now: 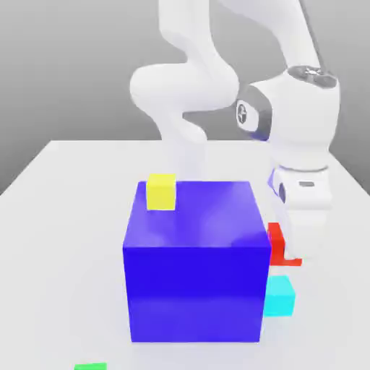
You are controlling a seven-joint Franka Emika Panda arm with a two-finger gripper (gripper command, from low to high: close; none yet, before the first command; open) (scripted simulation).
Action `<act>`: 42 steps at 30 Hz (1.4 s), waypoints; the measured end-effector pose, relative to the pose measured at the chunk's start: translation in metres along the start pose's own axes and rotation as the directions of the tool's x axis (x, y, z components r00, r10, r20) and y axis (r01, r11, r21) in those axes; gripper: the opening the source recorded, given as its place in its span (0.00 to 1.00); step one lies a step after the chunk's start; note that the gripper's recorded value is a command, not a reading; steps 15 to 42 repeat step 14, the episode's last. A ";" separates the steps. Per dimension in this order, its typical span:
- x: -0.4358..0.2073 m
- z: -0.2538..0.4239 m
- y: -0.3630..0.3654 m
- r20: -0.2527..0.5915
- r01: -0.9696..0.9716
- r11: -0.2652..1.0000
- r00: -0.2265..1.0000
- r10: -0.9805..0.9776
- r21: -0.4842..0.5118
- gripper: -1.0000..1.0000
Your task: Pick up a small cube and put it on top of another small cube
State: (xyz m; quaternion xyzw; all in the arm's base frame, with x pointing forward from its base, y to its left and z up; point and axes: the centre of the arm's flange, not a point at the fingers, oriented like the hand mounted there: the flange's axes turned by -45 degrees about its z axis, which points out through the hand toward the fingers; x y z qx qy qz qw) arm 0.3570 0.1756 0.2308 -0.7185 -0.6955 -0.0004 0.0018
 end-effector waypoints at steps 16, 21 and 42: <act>0.001 0.026 -0.001 -0.001 0.005 1.000 1.000 -0.005 -0.002 1.00; 0.001 0.026 -0.001 -0.001 0.005 1.000 1.000 -0.005 -0.002 1.00; 0.001 0.026 -0.001 -0.001 0.005 1.000 1.000 -0.005 -0.002 1.00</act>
